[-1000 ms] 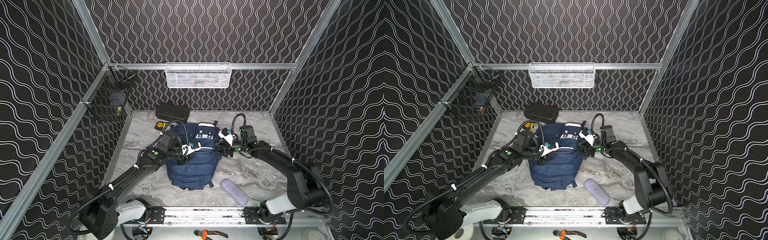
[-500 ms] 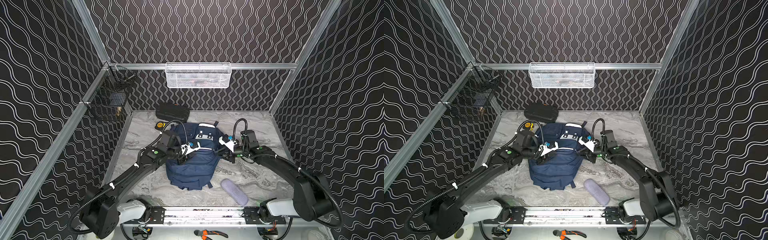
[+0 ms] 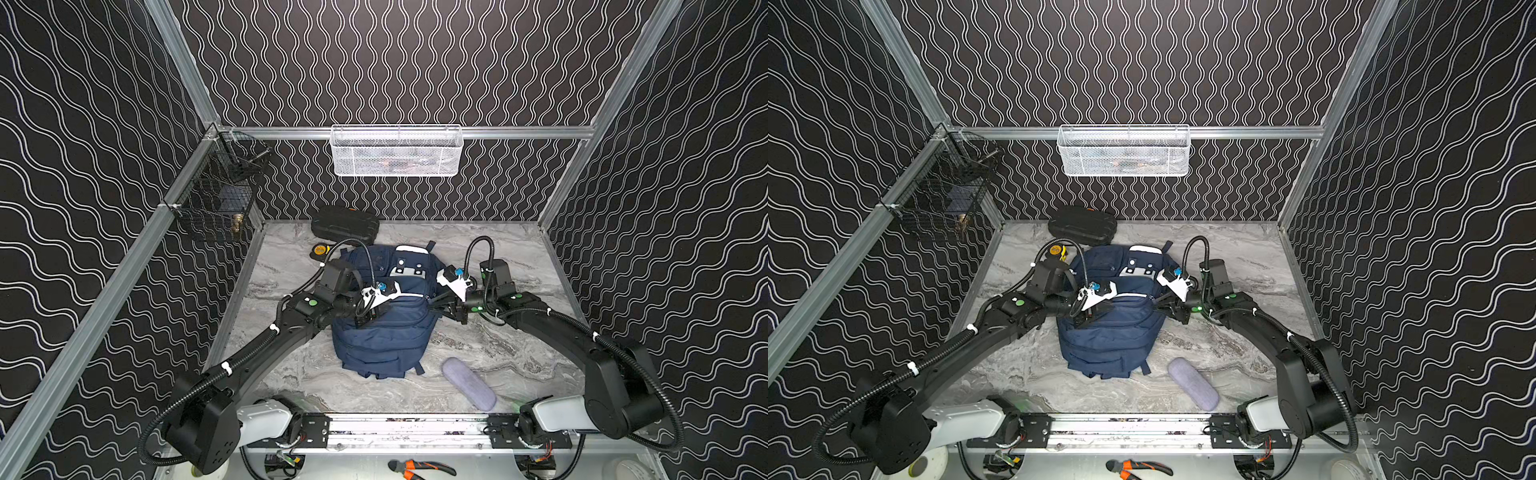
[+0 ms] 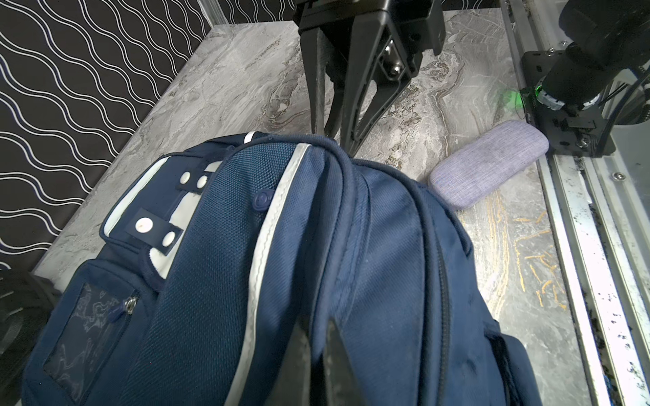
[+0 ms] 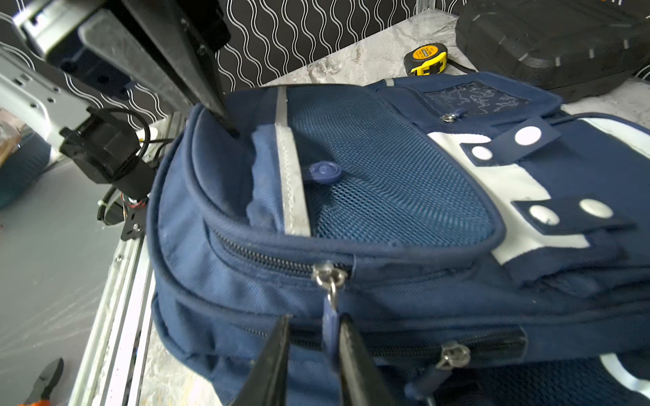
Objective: Pack books, pencil case, and school supplies into a backpack
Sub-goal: Unzip the student bag at the center of the table.
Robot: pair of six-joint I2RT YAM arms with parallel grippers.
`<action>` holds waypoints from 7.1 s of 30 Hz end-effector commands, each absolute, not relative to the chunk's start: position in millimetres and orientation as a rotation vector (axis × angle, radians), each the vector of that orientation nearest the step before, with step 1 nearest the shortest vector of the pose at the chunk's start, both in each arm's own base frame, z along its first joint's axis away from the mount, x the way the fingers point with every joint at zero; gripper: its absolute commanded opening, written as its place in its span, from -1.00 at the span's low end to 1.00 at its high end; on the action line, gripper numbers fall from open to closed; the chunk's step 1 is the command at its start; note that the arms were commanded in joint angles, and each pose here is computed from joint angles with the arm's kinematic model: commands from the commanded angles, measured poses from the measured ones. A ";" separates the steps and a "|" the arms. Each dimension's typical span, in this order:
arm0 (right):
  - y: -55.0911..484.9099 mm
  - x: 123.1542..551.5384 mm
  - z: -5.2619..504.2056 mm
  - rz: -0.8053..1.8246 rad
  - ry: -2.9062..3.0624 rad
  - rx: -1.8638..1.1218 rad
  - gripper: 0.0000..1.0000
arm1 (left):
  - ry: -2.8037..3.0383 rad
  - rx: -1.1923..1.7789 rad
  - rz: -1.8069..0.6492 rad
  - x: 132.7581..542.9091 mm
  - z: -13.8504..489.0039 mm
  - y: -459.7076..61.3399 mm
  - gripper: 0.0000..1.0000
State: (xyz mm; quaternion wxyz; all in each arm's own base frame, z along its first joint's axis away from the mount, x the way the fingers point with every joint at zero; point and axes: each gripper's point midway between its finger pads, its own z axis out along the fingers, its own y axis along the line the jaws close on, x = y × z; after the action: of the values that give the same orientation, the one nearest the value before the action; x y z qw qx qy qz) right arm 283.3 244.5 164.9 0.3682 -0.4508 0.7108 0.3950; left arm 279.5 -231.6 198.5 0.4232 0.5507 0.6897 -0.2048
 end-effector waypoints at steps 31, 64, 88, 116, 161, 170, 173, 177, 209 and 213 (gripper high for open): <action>237.2 248.0 204.4 1.080 2.096 -0.778 -1.00 | 1.782 1.201 -0.610 304.6 228.3 -273.6 -1.00; 181.5 297.0 206.0 0.853 2.231 -0.490 -1.00 | 1.888 1.078 -0.478 270.6 184.6 -270.6 0.27; 189.1 286.1 201.3 0.953 2.230 -0.508 -1.00 | 1.923 1.143 -0.430 279.0 157.1 -275.1 -1.00; 239.4 280.6 228.3 1.119 2.168 -0.607 -1.00 | 1.869 0.648 -0.824 306.6 253.9 -323.2 -1.00; 186.8 304.0 227.4 0.892 2.199 -0.651 -1.00 | 1.677 1.318 -0.422 352.4 175.8 -296.3 -0.15; 187.5 304.4 228.0 0.901 2.192 -0.643 -1.00 | 1.654 1.339 -0.486 343.5 177.9 -301.5 -0.99; 186.3 307.3 226.1 0.886 2.204 -0.629 -1.00 | 1.659 1.312 -0.520 341.7 183.1 -303.1 -1.00; 189.7 309.7 229.3 0.904 2.220 -0.601 -1.00 | 1.704 1.172 -0.630 343.1 198.5 -308.1 -1.00; 220.6 294.7 240.7 0.802 2.192 -0.704 -1.00 | 1.914 0.568 -0.591 362.3 246.6 -306.3 -1.00; 222.6 286.3 237.2 0.817 2.193 -0.707 -1.00 | 1.904 0.504 -0.649 367.3 251.5 -306.4 -1.00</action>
State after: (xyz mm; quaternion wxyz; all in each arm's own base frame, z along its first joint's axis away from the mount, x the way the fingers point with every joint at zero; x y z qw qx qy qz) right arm 296.5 214.9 233.9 0.3483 -0.2618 0.8527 0.2882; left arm 350.4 -298.4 210.8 0.4526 0.2613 0.8240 -0.2188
